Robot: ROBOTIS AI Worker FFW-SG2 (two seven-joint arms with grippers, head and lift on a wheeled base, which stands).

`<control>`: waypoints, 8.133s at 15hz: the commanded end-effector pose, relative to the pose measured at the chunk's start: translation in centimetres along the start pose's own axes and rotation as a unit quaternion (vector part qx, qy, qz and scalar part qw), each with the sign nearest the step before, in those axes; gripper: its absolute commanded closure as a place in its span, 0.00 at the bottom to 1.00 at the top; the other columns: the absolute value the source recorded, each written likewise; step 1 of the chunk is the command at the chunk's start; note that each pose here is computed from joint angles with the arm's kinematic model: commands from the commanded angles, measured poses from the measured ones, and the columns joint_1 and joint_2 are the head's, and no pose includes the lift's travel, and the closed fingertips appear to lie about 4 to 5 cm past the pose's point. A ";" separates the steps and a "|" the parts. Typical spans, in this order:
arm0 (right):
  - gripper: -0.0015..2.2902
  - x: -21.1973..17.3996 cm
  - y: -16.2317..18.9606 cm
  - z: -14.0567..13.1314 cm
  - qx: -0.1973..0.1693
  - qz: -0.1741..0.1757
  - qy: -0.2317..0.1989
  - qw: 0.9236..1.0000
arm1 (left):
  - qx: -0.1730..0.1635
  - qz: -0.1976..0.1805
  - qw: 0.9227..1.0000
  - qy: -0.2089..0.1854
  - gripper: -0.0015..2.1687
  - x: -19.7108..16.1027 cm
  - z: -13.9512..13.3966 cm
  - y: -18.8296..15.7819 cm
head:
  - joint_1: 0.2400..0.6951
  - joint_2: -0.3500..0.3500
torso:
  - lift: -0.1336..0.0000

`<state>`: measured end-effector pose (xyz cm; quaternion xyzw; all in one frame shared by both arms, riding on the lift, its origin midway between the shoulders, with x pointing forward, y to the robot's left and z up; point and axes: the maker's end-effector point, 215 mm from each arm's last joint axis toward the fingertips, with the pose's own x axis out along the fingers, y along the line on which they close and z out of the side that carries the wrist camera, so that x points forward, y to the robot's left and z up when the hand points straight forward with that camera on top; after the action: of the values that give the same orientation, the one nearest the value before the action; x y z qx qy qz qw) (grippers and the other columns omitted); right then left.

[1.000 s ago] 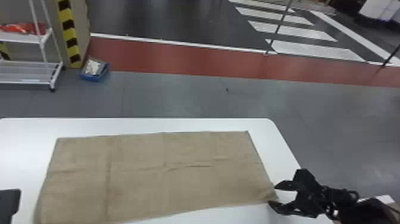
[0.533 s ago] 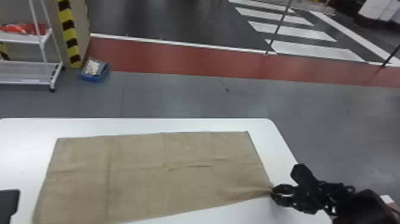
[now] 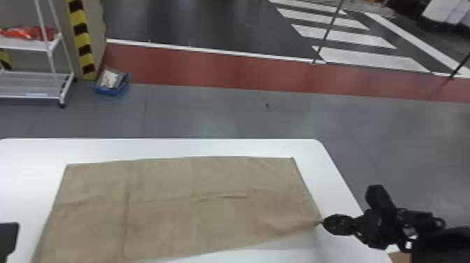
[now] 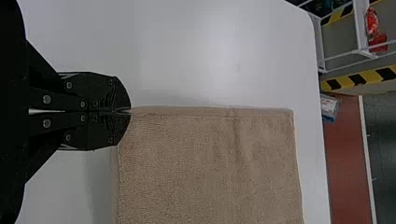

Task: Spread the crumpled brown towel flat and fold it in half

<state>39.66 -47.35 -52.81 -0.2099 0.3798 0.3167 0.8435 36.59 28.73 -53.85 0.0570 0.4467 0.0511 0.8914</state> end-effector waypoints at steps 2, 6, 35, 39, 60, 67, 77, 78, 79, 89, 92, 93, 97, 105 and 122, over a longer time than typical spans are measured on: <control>0.63 -3.3 -0.3 1.8 -0.005 -0.006 -0.024 1.000 | 0.024 0.003 1.000 0.020 0.66 -3.3 -0.8 0.1 | 1.00 0.11 | 1.00; 0.63 -6.7 -1.0 3.7 0.000 -0.015 -0.063 0.998 | 0.051 0.014 0.997 0.062 0.66 -6.7 -2.0 1.0 | 1.00 0.07 | 1.00; 0.33 5.2 -16.6 11.5 0.137 -0.266 -0.126 0.946 | 0.054 0.019 0.993 -0.107 0.10 9.4 21.3 -5.9 | 1.00 0.14 | 1.00; 0.00 6.0 -18.1 13.8 0.117 -0.335 -0.144 0.924 | 0.051 0.025 0.992 -0.110 0.07 10.1 20.8 -5.5 | 1.00 0.14 | 1.00; 0.10 0.8 -12.8 4.8 0.118 -0.266 -0.159 0.943 | -0.033 -0.059 0.998 -0.015 0.21 7.4 8.7 -3.6 | 1.00 0.08 | 1.00; 0.09 1.2 -12.6 5.0 0.080 -0.274 -0.150 0.947 | -0.031 -0.066 0.997 0.001 0.21 8.4 7.5 -4.5 | 1.00 0.08 | 1.00; 0.09 0.5 -12.8 5.1 0.078 -0.279 -0.157 0.944 | -0.018 -0.077 0.996 0.045 0.63 5.0 4.3 -3.5 | 1.00 0.05 | 1.00; 0.09 0.7 -12.6 5.3 0.078 -0.277 -0.159 0.944 | -0.017 -0.069 0.997 0.043 0.63 4.6 4.3 -2.4 | 1.00 0.05 | 1.00; 0.09 0.8 -12.4 5.7 0.078 -0.275 -0.163 0.945 | -0.018 -0.064 0.997 0.048 0.63 4.5 3.8 -1.6 | 1.00 0.05 | 1.00; 0.09 2.6 -10.3 7.2 0.075 -0.254 -0.165 0.950 | -0.041 -0.048 0.997 -0.043 0.63 6.4 9.1 0.5 | 1.00 0.21 | 1.00; 0.09 2.3 -10.5 7.0 0.074 -0.255 -0.162 0.951 | -0.039 -0.045 0.997 -0.054 0.60 6.5 9.9 0.2 | 1.00 0.19 | 1.00; 0.09 2.5 -10.5 6.9 0.078 -0.253 -0.158 0.951 | -0.036 -0.040 0.997 -0.054 0.59 6.4 9.8 0.4 | 1.00 0.19 | 1.00; 0.07 2.3 -10.9 6.2 0.096 -0.255 -0.150 0.950 | -0.031 -0.024 0.998 -0.055 0.07 6.1 8.9 1.1 | 1.00 0.19 | 1.00; 0.08 7.9 -10.3 2.3 0.272 -0.239 -0.110 0.926 | -0.032 -0.030 0.996 -0.083 0.07 6.0 10.5 0.6 | 1.00 0.17 | 1.00; 0.18 11.2 -8.9 5.6 0.240 -0.205 -0.105 0.943 | -0.040 -0.034 0.997 -0.063 0.10 8.4 9.4 1.2 | 1.00 0.28 | 1.00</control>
<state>54.73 -45.61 -56.85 -0.0373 0.2999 0.0585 0.9515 49.17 30.72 -54.35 0.0123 0.3846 0.0363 0.9223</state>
